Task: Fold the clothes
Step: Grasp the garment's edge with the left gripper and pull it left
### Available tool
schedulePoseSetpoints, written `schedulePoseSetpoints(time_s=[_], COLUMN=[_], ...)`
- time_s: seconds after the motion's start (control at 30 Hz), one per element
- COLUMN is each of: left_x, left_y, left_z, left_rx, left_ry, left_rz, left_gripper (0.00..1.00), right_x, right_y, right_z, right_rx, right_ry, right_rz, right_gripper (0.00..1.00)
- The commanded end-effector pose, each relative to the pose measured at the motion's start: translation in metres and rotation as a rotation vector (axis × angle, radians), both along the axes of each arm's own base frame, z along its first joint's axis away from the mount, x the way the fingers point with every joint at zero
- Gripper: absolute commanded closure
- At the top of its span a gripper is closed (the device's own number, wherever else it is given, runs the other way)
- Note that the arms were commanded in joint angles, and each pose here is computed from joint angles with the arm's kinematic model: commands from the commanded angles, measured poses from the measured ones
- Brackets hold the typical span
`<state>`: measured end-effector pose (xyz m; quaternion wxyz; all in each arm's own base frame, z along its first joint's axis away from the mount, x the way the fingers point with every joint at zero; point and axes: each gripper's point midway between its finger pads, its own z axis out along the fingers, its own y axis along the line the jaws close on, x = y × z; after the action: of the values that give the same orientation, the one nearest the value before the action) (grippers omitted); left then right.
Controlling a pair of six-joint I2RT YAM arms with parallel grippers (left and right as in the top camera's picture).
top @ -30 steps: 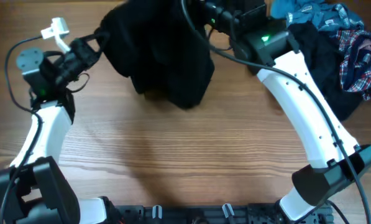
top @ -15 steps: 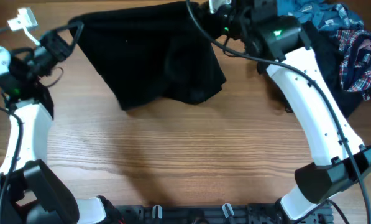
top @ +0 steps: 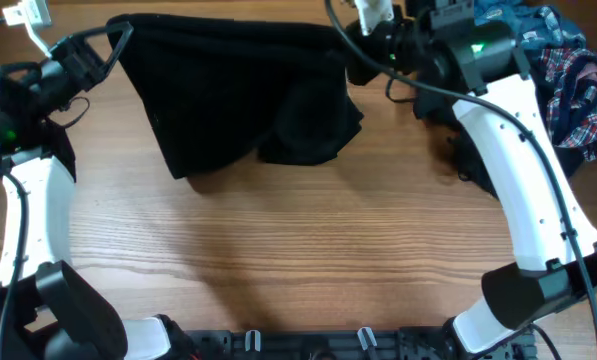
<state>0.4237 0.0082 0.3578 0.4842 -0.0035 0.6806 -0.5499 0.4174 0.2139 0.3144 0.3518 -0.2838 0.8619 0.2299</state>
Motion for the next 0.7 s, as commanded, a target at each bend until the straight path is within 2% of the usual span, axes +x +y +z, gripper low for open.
schedulePoseSetpoints(time_s=[0.0,0.1,0.17,0.33,0.5,0.57,0.67], left_x=[0.014,0.014,0.014,0.014,0.013,0.013,0.013], left_y=[0.067,0.067,0.067,0.066,0.063,0.060,0.060], left_z=[0.036,0.039,0.040,0.040,0.040,0.040,0.040], left_rx=[-0.021,-0.018,-0.016,-0.016,-0.016,-0.016,-0.016], left_ry=[-0.080,-0.089,-0.092,-0.091,-0.087,-0.087,-0.087], left_rz=[0.267,0.267,0.268,0.266,0.247,0.243,0.243], left_gripper=[0.96,0.96,0.96,0.96,0.96,0.96,0.96], right_x=[0.009,0.000,-0.006,-0.008,-0.012,-0.017,-0.021], right_y=[-0.062,-0.064,-0.064,-0.050,-0.023,-0.003,0.013], right_z=[0.008,-0.001,-0.005,-0.020,-0.058,-0.081,-0.117], right_rx=[-0.101,-0.123,-0.138,-0.111,-0.093,-0.067,-0.054], right_ry=[-0.027,0.020,0.037,0.066,0.166,0.247,0.406], right_rz=[-0.167,-0.157,-0.132,-0.066,0.009,0.046,-0.015], right_gripper=[0.73,0.63,0.52,0.45,0.41,0.34,0.33])
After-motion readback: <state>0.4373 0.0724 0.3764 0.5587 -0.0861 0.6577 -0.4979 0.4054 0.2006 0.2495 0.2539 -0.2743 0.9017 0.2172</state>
